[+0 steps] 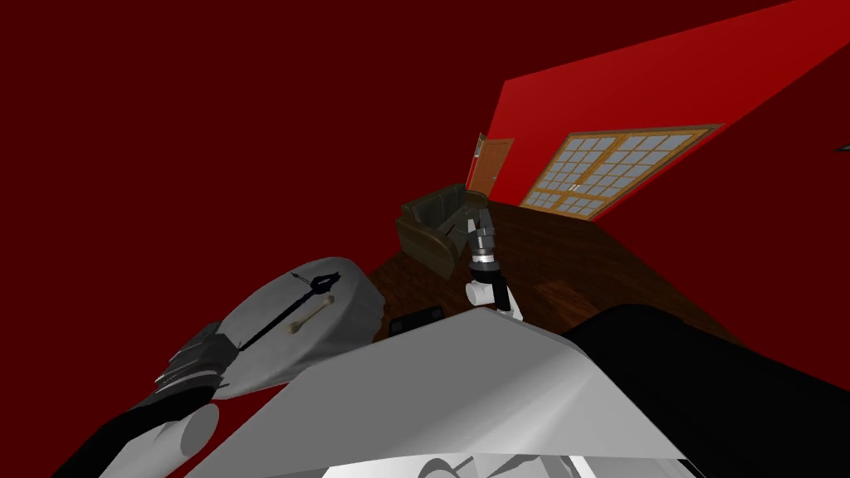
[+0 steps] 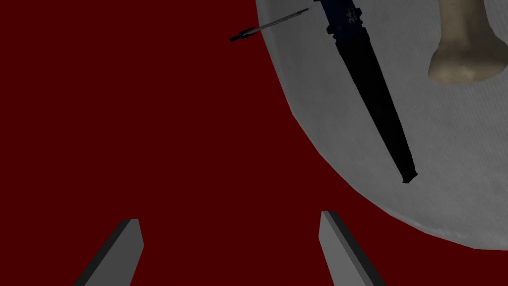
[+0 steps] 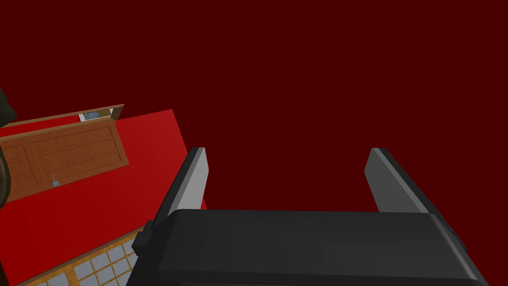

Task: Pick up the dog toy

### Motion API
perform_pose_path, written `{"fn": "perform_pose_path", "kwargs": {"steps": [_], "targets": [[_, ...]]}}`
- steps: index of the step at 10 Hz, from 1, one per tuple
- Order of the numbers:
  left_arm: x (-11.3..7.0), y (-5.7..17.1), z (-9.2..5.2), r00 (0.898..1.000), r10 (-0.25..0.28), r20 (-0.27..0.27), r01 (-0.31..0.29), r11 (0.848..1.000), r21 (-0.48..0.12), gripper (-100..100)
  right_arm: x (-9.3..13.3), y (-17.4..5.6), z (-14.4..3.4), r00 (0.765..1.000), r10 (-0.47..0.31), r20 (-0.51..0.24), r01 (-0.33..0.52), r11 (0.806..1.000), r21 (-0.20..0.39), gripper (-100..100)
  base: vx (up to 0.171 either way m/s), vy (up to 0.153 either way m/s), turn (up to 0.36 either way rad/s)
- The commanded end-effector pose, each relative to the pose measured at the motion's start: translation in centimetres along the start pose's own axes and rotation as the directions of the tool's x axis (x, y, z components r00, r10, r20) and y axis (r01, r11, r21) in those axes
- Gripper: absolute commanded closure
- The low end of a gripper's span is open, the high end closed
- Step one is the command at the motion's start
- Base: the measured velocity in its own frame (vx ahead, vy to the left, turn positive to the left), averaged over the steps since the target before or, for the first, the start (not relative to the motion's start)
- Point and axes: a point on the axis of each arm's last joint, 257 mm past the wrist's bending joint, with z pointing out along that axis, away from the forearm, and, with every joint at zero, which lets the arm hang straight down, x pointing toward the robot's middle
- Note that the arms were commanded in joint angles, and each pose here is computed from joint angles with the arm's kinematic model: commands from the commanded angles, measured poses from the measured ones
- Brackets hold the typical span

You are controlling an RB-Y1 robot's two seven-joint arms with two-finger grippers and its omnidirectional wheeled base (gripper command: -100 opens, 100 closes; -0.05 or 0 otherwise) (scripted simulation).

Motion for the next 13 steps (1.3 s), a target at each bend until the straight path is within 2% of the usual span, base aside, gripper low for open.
{"fn": "perform_pose_path", "kwargs": {"steps": [1,2,3,4,5,6,7,8,9,10,11,13], "targets": [[-1.2,1.1,-0.1,1.000,0.000,0.015,0.000,0.999,-0.048,-100,0.0,0.0,0.0,1.000,0.000,0.000,0.000,1.000,0.000,0,-0.010,0.000,-0.096],[-3.2,2.6,-0.2,0.999,-0.002,0.045,0.006,0.995,-0.095,-100,0.0,0.0,0.0,1.000,0.000,0.000,0.000,1.000,0.000,0,-0.005,-0.005,-0.190],[-3.2,3.2,-0.2,0.999,-0.002,0.044,0.007,0.993,-0.116,-100,0.0,0.0,0.0,1.000,0.000,0.000,0.000,1.000,0.000,0,-0.001,-0.001,-0.094],[-5.1,5.1,-0.5,0.997,-0.008,0.072,0.021,0.984,-0.179,-100,0.0,0.0,0.0,1.000,0.000,0.000,0.000,1.000,0.000,0,0.004,-0.006,-0.155],[-5.1,5.2,-0.5,0.997,-0.008,0.072,0.021,0.983,-0.180,-100,0.0,0.0,0.0,1.000,0.000,0.000,0.000,1.000,0.000,0,0.004,0.000,-0.073],[-6.8,6.8,-0.8,0.995,-0.018,0.099,0.040,0.972,-0.230,-100,0.0,0.0,0.0,1.000,0.000,0.000,0.000,1.000,0.000,0,0.012,-0.007,-0.150],[-6.8,7.1,-0.9,0.995,-0.018,0.098,0.041,0.970,-0.240,-100,0.0,0.0,0.0,1.000,0.000,0.000,0.000,1.000,0.000,0,0.012,-0.004,-0.092],[-8.3,8.8,-1.3,0.992,-0.030,0.124,0.065,0.956,-0.288,-100,0.0,0.0,0.0,1.000,0.000,0.000,0.000,1.000,0.000,0,0.019,-0.008,-0.153],[-8.2,9.0,-1.4,0.992,-0.030,0.124,0.066,0.953,-0.296,-100,0.0,0.0,0.0,1.000,0.000,0.000,0.000,1.000,0.000,0,0.018,-0.002,-0.067],[-9.5,10.5,-1.9,0.988,-0.046,0.148,0.094,0.936,-0.338,-100,0.0,0.0,0.0,1.000,0.000,0.000,0.000,1.000,0.000,0,0.028,-0.004,-0.113],[-9.5,10.8,-2.0,0.988,-0.046,0.148,0.095,0.933,-0.347,-100,0.0,0.0,0.0,1.000,0.000,0.000,0.000,1.000,0.000,0,0.024,-0.002,-0.069],[-11.4,13.9,-3.1,0.977,-0.083,0.194,0.161,0.890,-0.427,-100,0.0,0.0,0.0,1.000,0.000,0.000,0.000,1.000,0.000,0,0.042,-0.010,-0.170]]}}
